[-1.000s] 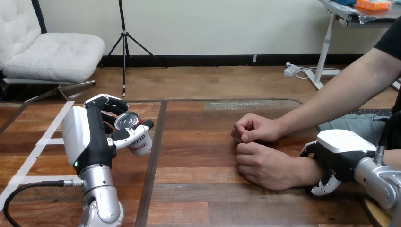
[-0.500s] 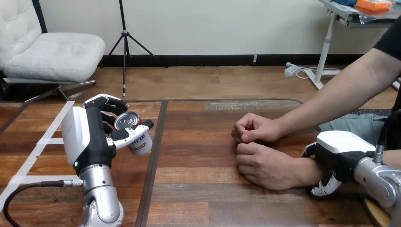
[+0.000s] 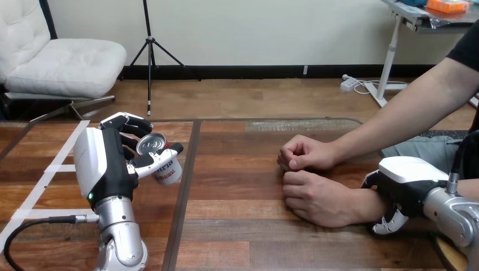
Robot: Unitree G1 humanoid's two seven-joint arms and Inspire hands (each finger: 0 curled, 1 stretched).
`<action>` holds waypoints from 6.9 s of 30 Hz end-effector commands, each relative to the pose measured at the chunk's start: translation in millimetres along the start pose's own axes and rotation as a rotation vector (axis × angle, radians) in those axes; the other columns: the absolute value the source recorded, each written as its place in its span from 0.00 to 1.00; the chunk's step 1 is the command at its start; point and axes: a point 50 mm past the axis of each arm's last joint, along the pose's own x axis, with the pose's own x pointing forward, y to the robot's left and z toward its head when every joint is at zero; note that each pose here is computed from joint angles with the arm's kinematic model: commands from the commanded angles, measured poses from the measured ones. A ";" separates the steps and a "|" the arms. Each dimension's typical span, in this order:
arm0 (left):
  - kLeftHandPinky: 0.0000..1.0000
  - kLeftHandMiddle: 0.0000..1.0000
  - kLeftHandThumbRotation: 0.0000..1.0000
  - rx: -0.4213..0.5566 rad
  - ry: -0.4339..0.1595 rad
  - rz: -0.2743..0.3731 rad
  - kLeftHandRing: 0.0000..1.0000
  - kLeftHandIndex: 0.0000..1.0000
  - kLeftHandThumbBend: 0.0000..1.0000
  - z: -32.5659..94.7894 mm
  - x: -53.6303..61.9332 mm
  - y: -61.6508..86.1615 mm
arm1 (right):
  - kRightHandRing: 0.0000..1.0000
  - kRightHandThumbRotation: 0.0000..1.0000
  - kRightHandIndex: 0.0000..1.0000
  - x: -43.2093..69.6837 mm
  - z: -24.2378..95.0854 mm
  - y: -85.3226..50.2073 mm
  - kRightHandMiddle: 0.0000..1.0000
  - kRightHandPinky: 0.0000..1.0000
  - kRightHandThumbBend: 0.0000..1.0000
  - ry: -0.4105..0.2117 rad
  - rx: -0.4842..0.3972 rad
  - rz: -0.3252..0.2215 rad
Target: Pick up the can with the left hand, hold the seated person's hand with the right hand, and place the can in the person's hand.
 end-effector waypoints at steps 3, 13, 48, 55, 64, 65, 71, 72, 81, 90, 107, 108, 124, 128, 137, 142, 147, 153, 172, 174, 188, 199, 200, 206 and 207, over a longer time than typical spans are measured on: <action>0.31 0.43 0.00 -0.046 -0.092 0.059 0.37 0.44 0.72 24.9 22.0 6.7 | 0.57 0.09 0.73 -1.7 -3.6 51.9 0.64 0.40 0.86 0.032 0.025 0.207; 0.32 0.44 0.00 -0.043 -0.091 0.062 0.38 0.44 0.72 24.1 21.8 6.7 | 0.59 0.08 0.70 -1.8 -3.7 52.2 0.66 0.44 0.85 0.023 0.030 0.186; 0.32 0.43 0.00 -0.040 -0.095 0.061 0.37 0.44 0.72 24.5 21.8 8.0 | 0.45 0.00 0.50 1.1 -5.4 53.9 0.53 0.36 0.86 0.012 0.162 0.029; 0.32 0.43 0.00 -0.040 -0.091 0.059 0.37 0.44 0.72 24.2 21.8 7.6 | 0.43 0.00 0.50 0.9 -5.3 53.7 0.51 0.35 0.86 -0.002 0.158 0.016; 0.32 0.43 0.00 -0.040 -0.091 0.060 0.37 0.44 0.72 24.0 21.8 7.6 | 0.45 0.00 0.50 1.1 -4.6 53.4 0.52 0.37 0.85 -0.006 0.163 0.009; 0.32 0.43 0.00 -0.042 -0.091 0.060 0.37 0.44 0.72 24.1 21.8 7.7 | 0.44 0.00 0.50 1.0 -4.6 53.4 0.52 0.37 0.85 -0.009 0.166 0.006; 0.31 0.43 0.00 -0.044 -0.089 0.061 0.36 0.44 0.72 24.3 22.1 7.7 | 0.42 0.00 0.50 0.5 -4.8 52.9 0.50 0.35 0.86 -0.016 0.154 -0.004; 0.31 0.43 0.00 -0.044 -0.089 0.061 0.37 0.44 0.72 24.3 22.1 7.7 | 0.42 0.00 0.50 0.6 -4.9 52.9 0.50 0.35 0.86 -0.015 0.152 -0.003; 0.31 0.44 0.00 -0.044 -0.092 0.061 0.37 0.44 0.72 25.1 22.7 7.8 | 0.43 0.00 0.50 0.0 -5.2 52.4 0.50 0.35 0.86 -0.023 0.154 -0.013; 0.31 0.43 0.00 -0.041 -0.095 0.059 0.37 0.44 0.72 25.3 23.2 7.8 | 0.45 0.00 0.50 -0.3 -5.3 51.4 0.51 0.36 0.86 -0.033 0.139 -0.019; 0.31 0.43 0.00 -0.039 -0.094 0.058 0.37 0.44 0.73 25.7 22.7 6.7 | 0.44 0.00 0.50 -1.0 -5.8 49.7 0.50 0.36 0.85 -0.039 0.142 -0.027; 0.31 0.43 0.00 -0.040 -0.093 0.058 0.37 0.44 0.73 25.7 22.7 6.7 | 0.44 0.00 0.50 -1.0 -5.9 49.6 0.50 0.36 0.85 -0.039 0.142 -0.027; 0.31 0.43 0.00 -0.043 -0.105 0.056 0.37 0.44 0.73 26.2 22.3 7.1 | 0.41 0.00 0.49 -8.0 -1.2 37.8 0.48 0.34 0.87 -0.115 0.149 -0.132; 0.31 0.43 0.00 -0.044 -0.112 0.053 0.37 0.44 0.73 26.5 22.0 6.8 | 0.40 0.00 0.48 -10.3 0.6 33.5 0.47 0.33 0.87 -0.137 0.156 -0.160; 0.32 0.43 0.00 -0.059 -0.120 0.041 0.37 0.44 0.73 29.8 20.0 3.7 | 0.41 0.00 0.48 -15.4 4.6 24.3 0.47 0.34 0.85 -0.161 0.152 -0.196; 0.32 0.43 0.00 -0.072 -0.129 0.027 0.38 0.44 0.72 32.3 18.1 1.1 | 0.41 0.00 0.49 -18.7 7.1 18.8 0.48 0.35 0.84 -0.172 0.149 -0.220; 0.33 0.43 0.00 -0.075 -0.143 0.017 0.38 0.44 0.72 34.7 16.1 -1.3 | 0.40 0.00 0.49 -22.3 9.3 14.5 0.47 0.34 0.84 -0.178 0.139 -0.241; 0.32 0.43 0.00 -0.090 -0.156 0.004 0.38 0.44 0.72 37.9 14.0 -3.8 | 0.38 0.00 0.48 -27.1 11.7 9.9 0.46 0.32 0.84 -0.197 0.127 -0.276; 0.32 0.43 0.00 -0.150 -0.189 -0.062 0.37 0.44 0.73 47.8 5.2 -13.1 | 0.31 0.00 0.47 -38.9 17.8 -3.3 0.40 0.24 0.83 -0.220 0.127 -0.339; 0.32 0.43 0.00 -0.158 -0.192 -0.071 0.37 0.44 0.73 48.7 4.3 -14.0 | 0.30 0.00 0.47 -39.6 18.2 -4.0 0.38 0.23 0.83 -0.223 0.125 -0.342; 0.32 0.43 0.00 -0.219 -0.225 -0.154 0.38 0.44 0.70 57.7 -6.1 -23.2 | 0.29 0.00 0.47 -43.4 21.7 -8.1 0.37 0.22 0.83 -0.233 0.119 -0.363; 0.32 0.42 0.00 -0.264 -0.249 -0.192 0.37 0.43 0.71 65.6 -14.0 -31.2 | 0.28 0.00 0.47 -47.6 25.4 -12.0 0.37 0.22 0.83 -0.248 0.118 -0.389; 0.32 0.42 0.00 -0.267 -0.253 -0.196 0.37 0.43 0.71 66.8 -15.0 -32.1 | 0.29 0.00 0.47 -48.3 26.0 -12.6 0.37 0.22 0.83 -0.250 0.119 -0.393; 0.31 0.42 0.00 -0.273 -0.265 -0.207 0.37 0.42 0.72 71.8 -18.4 -35.2 | 0.28 0.00 0.47 -51.5 28.6 -15.3 0.36 0.21 0.84 -0.257 0.117 -0.409; 0.31 0.42 0.00 -0.275 -0.266 -0.209 0.37 0.42 0.72 72.6 -18.8 -35.5 | 0.27 0.00 0.46 -52.1 29.1 -15.7 0.36 0.21 0.84 -0.258 0.117 -0.411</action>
